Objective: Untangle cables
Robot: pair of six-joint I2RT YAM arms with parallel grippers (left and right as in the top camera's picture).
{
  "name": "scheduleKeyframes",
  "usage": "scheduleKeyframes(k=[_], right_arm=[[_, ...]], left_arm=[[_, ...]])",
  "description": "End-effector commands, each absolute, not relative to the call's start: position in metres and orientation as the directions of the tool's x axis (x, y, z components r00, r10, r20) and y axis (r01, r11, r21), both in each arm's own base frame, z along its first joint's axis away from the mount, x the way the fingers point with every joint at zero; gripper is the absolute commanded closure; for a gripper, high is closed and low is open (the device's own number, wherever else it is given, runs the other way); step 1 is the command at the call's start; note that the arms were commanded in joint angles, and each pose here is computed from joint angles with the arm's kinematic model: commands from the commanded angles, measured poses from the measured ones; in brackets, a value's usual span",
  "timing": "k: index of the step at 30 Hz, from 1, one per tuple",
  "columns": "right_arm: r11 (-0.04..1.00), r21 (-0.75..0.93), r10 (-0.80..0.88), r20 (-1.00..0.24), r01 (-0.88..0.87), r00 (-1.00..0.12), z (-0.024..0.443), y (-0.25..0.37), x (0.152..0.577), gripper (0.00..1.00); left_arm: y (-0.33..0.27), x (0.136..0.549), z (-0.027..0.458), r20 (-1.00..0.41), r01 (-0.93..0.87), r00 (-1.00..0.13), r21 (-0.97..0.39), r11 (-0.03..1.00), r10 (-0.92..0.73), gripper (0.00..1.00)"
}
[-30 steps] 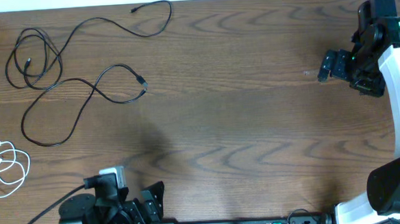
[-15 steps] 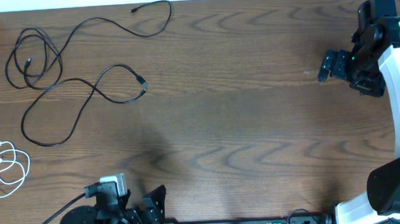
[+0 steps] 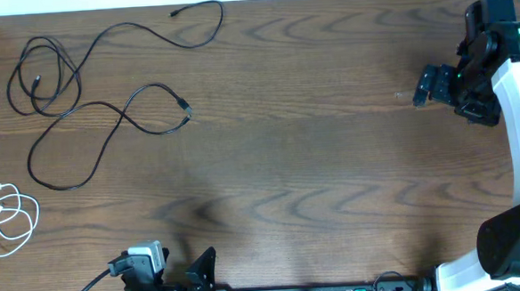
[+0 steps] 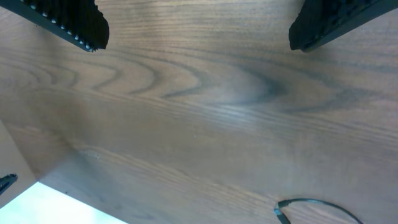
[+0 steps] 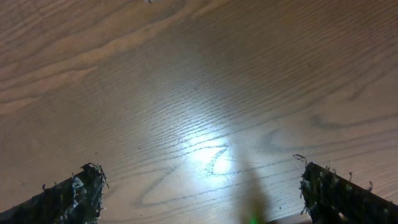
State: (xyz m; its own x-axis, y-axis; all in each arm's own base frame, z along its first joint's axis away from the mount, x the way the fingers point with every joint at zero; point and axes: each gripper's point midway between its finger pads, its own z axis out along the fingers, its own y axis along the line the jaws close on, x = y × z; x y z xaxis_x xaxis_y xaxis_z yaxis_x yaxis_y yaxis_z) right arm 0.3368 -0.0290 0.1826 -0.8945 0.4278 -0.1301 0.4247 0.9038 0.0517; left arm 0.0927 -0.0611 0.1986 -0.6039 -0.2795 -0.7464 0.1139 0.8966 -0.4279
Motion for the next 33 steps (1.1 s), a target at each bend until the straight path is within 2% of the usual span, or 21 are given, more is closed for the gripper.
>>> scheduleKeyframes(k=[1, 9, 17, 24, 29, 33], right_arm=[[0.905, 0.045, 0.426, -0.151, 0.424, -0.892, 0.188, -0.032, 0.339, 0.01], [0.905, 0.045, 0.426, -0.151, 0.424, -0.892, 0.188, -0.032, 0.339, 0.01], [0.905, 0.046, 0.425, -0.150, 0.424, -0.892, 0.188, -0.032, 0.339, 0.01], [0.905, 0.045, 0.426, -0.151, 0.424, -0.892, 0.188, -0.032, 0.339, 0.01], [0.905, 0.045, 0.426, -0.151, 0.424, -0.892, 0.188, -0.032, 0.339, 0.01], [0.905, 0.045, 0.426, -0.151, 0.424, -0.892, 0.188, -0.032, 0.339, 0.01]], left_arm=[[-0.064, 0.094, 0.199, -0.754, 0.138, -0.596, -0.434, 0.890, -0.275, 0.02], [-0.066, 0.100, 0.209, -0.796, 0.191, -0.558, -0.401, 0.896, -0.237, 0.02], [-0.067, 0.117, 0.235, -0.880, 0.278, -0.435, -0.333, 0.901, -0.191, 0.02], [-0.068, 0.143, 0.235, -0.918, 0.320, -0.362, -0.286, 0.903, -0.163, 0.02], [-0.082, 0.158, 0.244, -0.949, 0.426, -0.277, -0.263, 0.866, -0.152, 0.02], [-0.084, 0.167, 0.240, -0.955, 0.443, -0.257, -0.254, 0.860, -0.150, 0.02]])
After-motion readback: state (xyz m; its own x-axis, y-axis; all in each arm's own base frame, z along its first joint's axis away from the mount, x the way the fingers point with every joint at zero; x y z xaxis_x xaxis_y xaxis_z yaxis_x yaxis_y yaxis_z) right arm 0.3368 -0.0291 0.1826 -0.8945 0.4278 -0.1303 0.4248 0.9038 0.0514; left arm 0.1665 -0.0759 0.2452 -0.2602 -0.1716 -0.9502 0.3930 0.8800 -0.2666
